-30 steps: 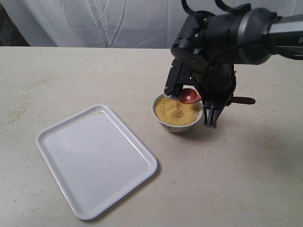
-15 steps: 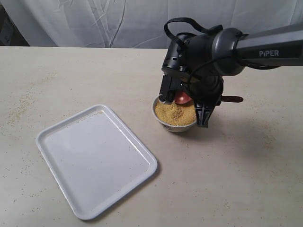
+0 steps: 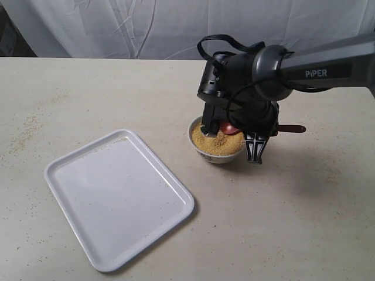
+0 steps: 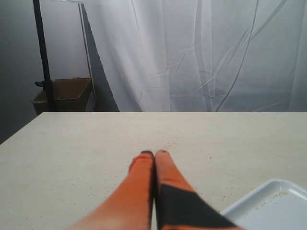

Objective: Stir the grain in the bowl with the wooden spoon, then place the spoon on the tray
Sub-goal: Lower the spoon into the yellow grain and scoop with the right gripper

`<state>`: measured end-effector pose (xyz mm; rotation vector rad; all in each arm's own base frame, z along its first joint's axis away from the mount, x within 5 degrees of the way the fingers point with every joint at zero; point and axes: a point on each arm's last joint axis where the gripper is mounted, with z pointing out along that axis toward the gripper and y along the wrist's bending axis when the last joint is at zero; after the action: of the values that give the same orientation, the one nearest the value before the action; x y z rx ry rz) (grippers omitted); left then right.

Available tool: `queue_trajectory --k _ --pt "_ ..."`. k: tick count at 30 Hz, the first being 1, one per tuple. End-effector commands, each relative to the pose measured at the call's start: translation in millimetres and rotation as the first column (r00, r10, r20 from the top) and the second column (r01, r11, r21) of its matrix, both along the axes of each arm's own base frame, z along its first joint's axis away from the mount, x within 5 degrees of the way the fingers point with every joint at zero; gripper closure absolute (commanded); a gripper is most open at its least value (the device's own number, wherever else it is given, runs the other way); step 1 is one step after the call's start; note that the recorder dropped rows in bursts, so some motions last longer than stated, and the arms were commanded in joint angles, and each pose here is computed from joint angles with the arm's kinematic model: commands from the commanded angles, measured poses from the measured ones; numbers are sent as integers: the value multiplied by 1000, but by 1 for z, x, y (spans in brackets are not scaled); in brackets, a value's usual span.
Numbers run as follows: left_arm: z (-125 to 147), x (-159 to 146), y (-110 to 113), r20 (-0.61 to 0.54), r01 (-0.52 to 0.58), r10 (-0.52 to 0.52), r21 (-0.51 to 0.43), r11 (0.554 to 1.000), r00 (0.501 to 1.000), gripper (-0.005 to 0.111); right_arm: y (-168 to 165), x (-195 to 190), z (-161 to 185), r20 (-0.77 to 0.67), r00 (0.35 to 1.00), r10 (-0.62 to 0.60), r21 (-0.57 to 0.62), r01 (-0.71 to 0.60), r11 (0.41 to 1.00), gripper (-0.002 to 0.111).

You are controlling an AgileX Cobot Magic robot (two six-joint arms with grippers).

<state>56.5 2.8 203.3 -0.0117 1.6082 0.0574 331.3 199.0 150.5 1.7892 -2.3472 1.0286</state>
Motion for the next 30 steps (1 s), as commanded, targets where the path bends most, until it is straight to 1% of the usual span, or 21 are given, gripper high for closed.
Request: queue_trajectory --k 1,7,14,21,23,27,30 --pt "-2 0 0 -1 6 -6 -2 1000 1000 106 -1 -1 2 -4 1000 -16 -10 16 1000 109" --pt "-2 0 0 -1 6 -6 1 1000 1000 106 4 -6 0 -41 999 -11 13 12 1000 109" --pt "-2 0 0 -1 6 -6 -1 1000 1000 106 23 -17 1 -37 996 75 -8 -75 997 109" --pt "-2 0 0 -1 6 -6 1 1000 1000 106 21 -19 2 -47 997 63 -41 -65 997 109" --pt "-2 0 0 -1 6 -6 1 1000 1000 106 19 -18 5 -36 997 68 -69 -70 995 109" --pt "-2 0 0 -1 6 -6 -1 1000 1000 106 18 -19 17 -12 997 73 -45 -73 996 109" --pt "-2 0 0 -1 6 -6 -1 1000 1000 106 15 -20 31 13 997 72 -57 -71 996 109"
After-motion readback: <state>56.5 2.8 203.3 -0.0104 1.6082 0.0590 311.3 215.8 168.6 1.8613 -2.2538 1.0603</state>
